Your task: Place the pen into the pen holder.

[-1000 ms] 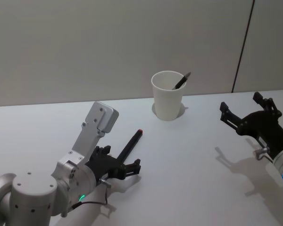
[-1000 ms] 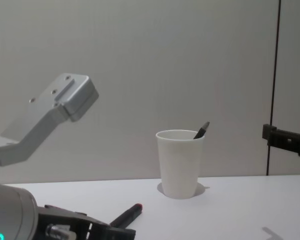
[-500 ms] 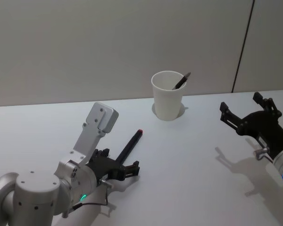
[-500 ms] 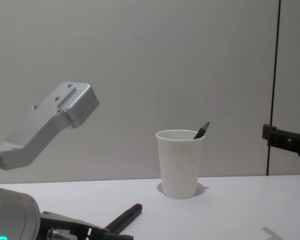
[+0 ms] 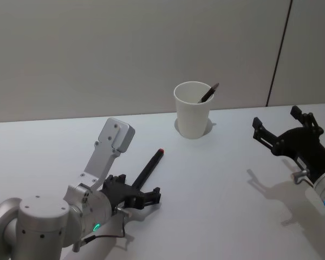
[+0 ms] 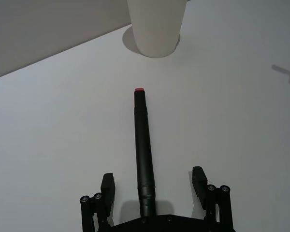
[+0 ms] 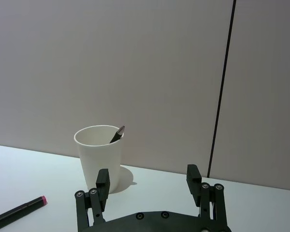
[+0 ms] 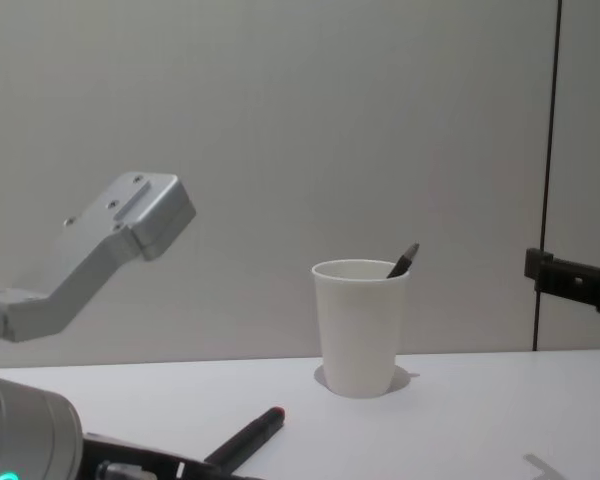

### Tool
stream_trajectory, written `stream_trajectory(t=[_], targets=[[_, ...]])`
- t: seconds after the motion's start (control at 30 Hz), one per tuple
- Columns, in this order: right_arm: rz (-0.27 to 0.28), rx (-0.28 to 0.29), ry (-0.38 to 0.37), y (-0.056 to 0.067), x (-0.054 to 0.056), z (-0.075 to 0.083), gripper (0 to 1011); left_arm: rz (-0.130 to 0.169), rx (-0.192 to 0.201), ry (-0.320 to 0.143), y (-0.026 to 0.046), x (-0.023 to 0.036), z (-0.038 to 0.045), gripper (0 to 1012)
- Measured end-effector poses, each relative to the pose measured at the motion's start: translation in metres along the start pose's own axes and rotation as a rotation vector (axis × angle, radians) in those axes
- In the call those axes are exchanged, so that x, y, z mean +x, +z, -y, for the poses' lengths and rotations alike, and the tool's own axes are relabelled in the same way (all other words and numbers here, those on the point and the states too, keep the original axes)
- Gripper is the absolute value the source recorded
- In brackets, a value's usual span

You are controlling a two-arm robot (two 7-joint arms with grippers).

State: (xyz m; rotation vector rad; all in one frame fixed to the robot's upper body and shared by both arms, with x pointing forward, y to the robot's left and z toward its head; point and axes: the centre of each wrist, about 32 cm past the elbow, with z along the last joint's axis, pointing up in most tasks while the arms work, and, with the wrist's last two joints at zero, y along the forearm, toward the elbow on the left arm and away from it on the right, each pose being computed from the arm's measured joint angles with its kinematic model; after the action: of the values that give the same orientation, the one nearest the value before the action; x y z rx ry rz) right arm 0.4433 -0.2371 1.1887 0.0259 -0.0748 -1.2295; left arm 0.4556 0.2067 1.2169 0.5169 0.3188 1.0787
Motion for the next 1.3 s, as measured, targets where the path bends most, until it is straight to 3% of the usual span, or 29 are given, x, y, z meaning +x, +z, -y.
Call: stream_trajectory(t=[0.57,0.97,1.3], targets=[[0.0,0.0,0.0,0.0,0.0,0.0,1001,-0.029,0.01,-0.008,0.0002,0.0001,0.0004,980],[0.0,0.0,0.0,0.0,0.0,0.0,1002,-0.035,0.012,-0.009,0.0001,0.0003,0.0005,700],[0.0,0.0,0.0,0.0,0.0,0.0,1001,-0.038,0.015,-0.011,-0.0001,-0.0002,0.0006,337]])
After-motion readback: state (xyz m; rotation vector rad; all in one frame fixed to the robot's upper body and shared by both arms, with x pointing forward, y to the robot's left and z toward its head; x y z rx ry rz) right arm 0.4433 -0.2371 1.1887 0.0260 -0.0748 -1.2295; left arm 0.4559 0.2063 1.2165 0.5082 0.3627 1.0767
